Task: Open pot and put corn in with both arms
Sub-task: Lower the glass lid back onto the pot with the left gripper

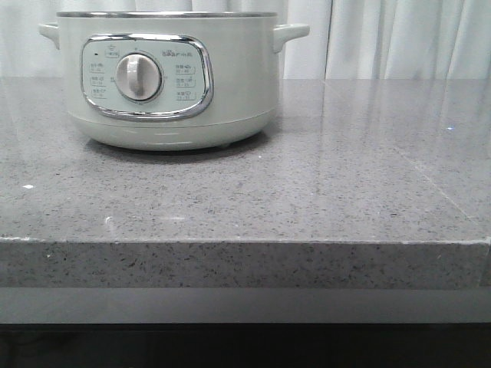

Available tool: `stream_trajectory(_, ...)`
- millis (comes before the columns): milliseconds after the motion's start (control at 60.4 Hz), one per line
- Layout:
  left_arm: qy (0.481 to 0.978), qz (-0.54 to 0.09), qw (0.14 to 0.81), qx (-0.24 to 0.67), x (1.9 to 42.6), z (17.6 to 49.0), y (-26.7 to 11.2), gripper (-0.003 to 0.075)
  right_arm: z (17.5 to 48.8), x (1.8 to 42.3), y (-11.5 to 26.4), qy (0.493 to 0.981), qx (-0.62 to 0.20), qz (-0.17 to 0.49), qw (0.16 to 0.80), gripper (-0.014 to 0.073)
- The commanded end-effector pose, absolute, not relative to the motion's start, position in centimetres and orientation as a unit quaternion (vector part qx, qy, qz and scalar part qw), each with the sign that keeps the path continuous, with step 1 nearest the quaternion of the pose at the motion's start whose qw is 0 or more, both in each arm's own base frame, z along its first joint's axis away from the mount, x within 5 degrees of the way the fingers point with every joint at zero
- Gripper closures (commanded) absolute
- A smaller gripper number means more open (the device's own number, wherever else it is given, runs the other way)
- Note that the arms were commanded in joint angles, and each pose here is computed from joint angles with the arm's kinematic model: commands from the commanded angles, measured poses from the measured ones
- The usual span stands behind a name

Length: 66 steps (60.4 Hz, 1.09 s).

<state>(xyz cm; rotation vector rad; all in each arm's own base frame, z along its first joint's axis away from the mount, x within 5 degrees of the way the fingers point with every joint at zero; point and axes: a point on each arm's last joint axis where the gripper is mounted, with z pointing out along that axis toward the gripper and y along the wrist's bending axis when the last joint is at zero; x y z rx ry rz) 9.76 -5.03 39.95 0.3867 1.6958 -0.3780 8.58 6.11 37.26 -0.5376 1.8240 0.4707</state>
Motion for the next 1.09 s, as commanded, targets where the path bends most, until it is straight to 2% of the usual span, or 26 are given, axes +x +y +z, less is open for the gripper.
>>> stream_trajectory(0, 0.678, -0.186, 0.696, 0.147, 11.3, 42.7, -5.7, 0.0514, 38.7, 8.6, 6.0, 0.745, -0.217, 0.210, 0.595, 0.0034)
stream_trajectory(563, 0.713, -0.176, 0.662, 0.152, 25.1, 45.0, -12.5, 0.0514, 38.7, 8.6, 6.0, 0.745, -0.217, 0.210, 0.595, 0.0034)
stream_trajectory(860, 0.703, -0.177, 0.673, 0.148, 31.3, 44.2, -15.5, 0.0514, 38.7, 8.6, 6.0, 0.745, -0.217, 0.210, 0.595, 0.0034)
stream_trajectory(1075, 0.702, -0.175, 0.674, 0.148, 34.2, 43.0, -16.9, 0.0514, 38.7, 8.6, 6.0, 0.745, -0.217, 0.210, 0.595, 0.0034)
